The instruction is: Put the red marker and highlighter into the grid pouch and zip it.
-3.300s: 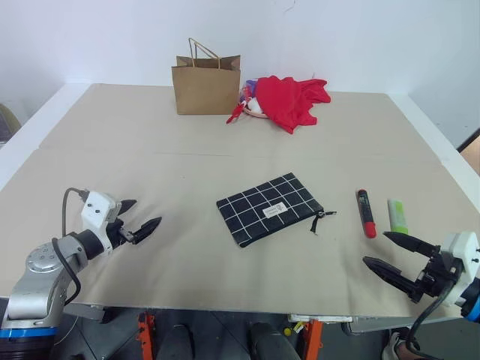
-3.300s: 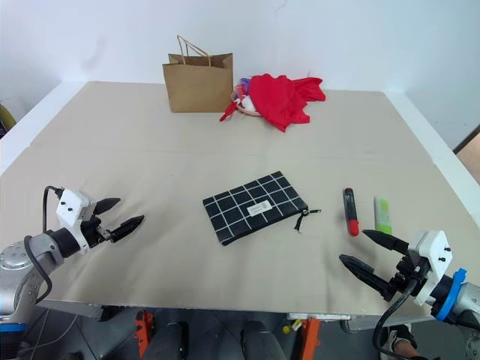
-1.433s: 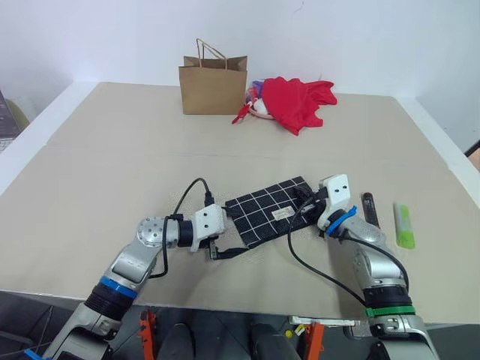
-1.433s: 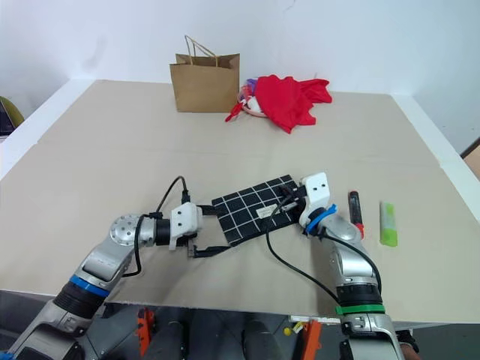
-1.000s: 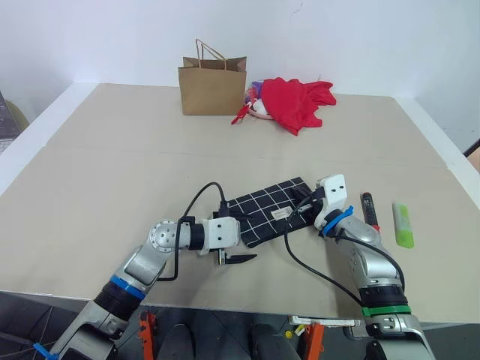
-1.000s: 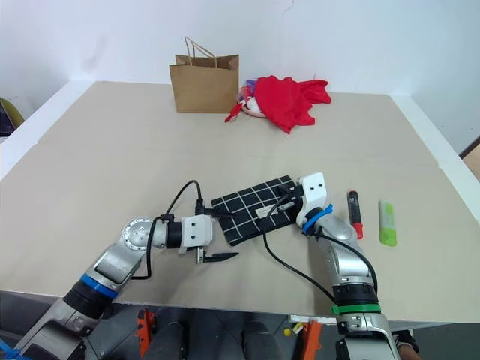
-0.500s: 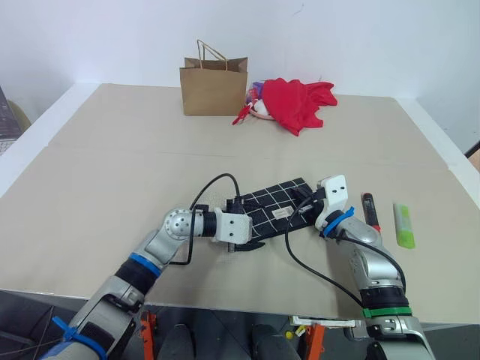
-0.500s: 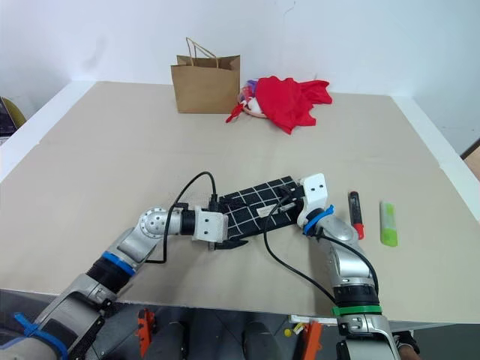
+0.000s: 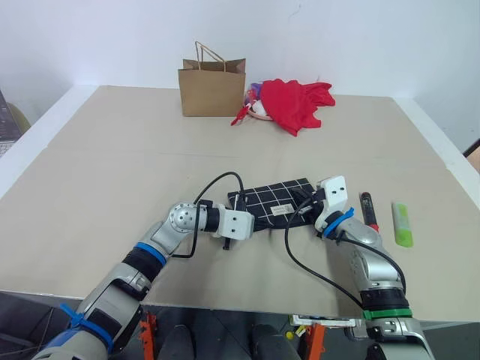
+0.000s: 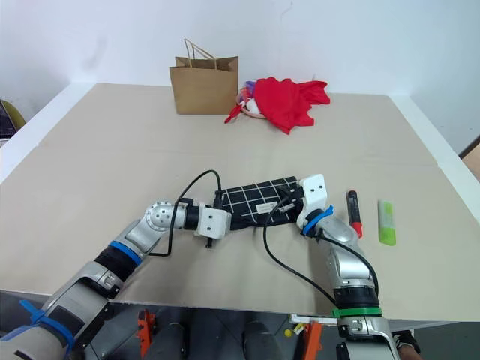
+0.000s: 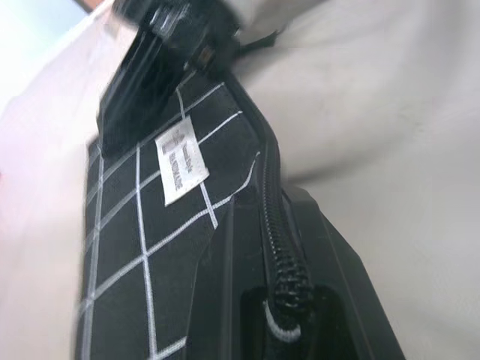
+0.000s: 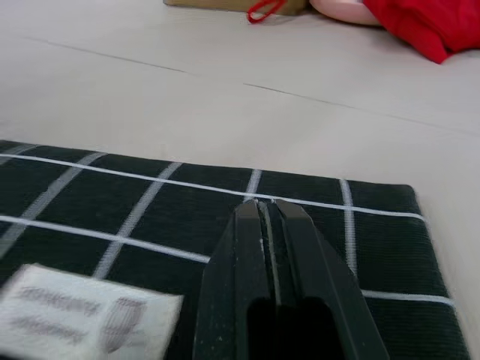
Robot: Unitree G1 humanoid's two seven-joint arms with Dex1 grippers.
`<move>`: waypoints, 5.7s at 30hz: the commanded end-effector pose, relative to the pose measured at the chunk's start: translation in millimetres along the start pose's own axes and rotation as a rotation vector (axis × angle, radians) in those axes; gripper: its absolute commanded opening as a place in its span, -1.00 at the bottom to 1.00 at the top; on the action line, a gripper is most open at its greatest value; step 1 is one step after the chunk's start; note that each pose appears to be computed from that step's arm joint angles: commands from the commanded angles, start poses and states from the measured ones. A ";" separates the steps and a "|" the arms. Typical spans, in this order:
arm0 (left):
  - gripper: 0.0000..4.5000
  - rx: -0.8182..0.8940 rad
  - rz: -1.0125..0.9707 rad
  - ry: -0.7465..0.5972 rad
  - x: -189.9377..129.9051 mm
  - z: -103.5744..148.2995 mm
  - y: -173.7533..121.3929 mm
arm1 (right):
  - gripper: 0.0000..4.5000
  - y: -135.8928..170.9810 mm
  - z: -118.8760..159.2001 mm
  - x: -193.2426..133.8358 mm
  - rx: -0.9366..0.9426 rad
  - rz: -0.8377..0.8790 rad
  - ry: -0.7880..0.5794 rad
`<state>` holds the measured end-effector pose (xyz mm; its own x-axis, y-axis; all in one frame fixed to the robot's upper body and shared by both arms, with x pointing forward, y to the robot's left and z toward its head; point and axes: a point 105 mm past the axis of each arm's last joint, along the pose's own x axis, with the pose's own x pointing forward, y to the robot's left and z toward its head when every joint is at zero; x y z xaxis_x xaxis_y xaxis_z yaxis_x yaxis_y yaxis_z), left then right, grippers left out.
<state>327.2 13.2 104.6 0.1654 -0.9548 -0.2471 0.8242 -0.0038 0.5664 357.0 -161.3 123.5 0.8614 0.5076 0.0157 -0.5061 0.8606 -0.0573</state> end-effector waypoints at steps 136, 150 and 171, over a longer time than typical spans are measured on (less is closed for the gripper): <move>-1.00 -0.110 0.057 -0.146 -58.9 45.3 17.0 | 0.99 -79.4 -33.2 -129.2 0.068 -0.547 0.208; -1.00 -0.112 0.068 -0.157 -57.0 49.4 19.7 | -0.74 -49.0 -46.0 -112.9 0.146 -0.503 0.220; -1.00 -0.163 -0.020 -0.198 -60.1 54.5 5.0 | -0.74 19.8 67.2 -119.1 -0.388 0.730 0.236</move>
<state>295.7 56.7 155.5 0.0652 -0.9915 -0.1124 0.9202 0.0162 0.3911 239.5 -195.9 183.8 0.3215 0.8802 -0.3490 -0.9322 0.2294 -0.2799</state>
